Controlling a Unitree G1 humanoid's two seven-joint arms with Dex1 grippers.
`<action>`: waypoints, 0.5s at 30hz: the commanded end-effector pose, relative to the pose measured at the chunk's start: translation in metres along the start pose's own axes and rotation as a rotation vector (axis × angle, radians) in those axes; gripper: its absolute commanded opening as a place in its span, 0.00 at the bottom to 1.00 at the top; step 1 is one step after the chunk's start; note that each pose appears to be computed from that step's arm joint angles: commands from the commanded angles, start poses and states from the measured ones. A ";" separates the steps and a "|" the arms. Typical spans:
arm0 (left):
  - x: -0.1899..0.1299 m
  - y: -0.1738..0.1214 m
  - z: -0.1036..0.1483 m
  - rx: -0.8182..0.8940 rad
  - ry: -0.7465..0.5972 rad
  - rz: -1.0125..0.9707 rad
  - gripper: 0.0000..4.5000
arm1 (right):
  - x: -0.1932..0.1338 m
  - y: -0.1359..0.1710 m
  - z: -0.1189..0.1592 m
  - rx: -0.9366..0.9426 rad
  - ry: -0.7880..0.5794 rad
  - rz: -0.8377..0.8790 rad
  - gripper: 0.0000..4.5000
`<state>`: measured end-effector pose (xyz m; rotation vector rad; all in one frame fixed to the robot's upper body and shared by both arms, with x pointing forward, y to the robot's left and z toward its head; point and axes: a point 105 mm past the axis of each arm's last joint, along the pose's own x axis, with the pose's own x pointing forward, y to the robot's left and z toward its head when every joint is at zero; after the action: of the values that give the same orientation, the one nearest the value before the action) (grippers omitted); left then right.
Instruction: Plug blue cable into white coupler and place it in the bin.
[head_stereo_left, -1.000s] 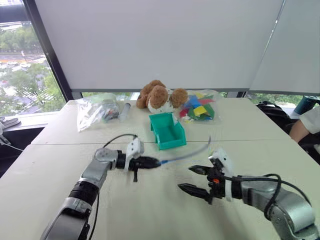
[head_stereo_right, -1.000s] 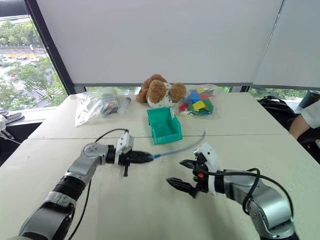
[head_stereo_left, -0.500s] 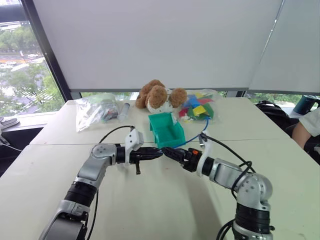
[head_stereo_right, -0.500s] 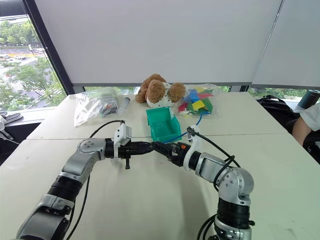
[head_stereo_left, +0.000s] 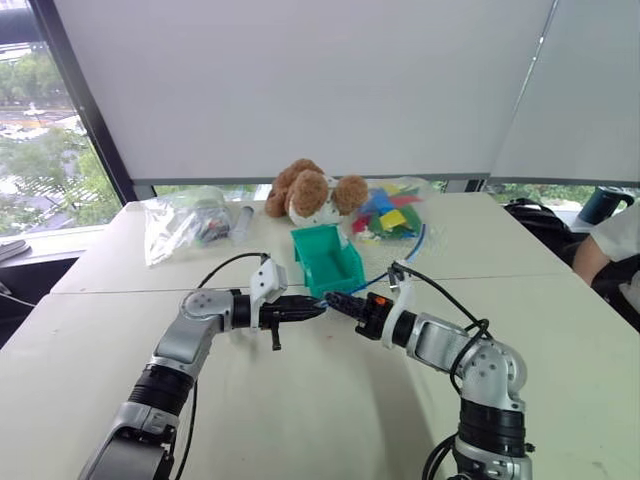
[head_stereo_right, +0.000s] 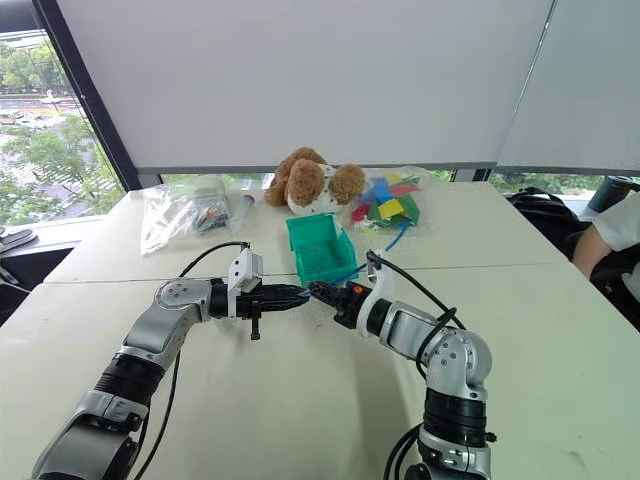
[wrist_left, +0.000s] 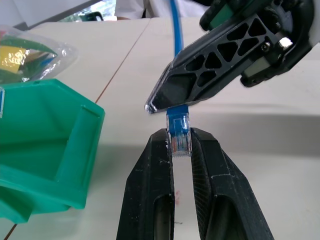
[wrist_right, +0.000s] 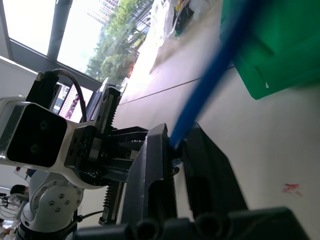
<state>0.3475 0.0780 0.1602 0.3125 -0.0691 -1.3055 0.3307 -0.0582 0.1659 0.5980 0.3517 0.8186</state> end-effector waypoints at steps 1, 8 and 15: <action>-0.003 0.000 0.007 0.039 -0.010 0.002 0.00 | 0.003 0.017 0.008 -0.027 -0.028 0.072 0.01; -0.026 0.003 0.009 -0.025 0.008 0.069 0.65 | 0.003 0.022 0.019 -0.091 -0.041 0.067 0.00; -0.098 0.026 0.008 -0.058 0.049 0.432 1.00 | 0.003 0.023 0.029 -0.169 -0.044 0.076 0.00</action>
<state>0.3439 0.1586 0.1732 0.2546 -0.0062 -0.9701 0.3350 -0.0591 0.1852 0.4937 0.2825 0.8494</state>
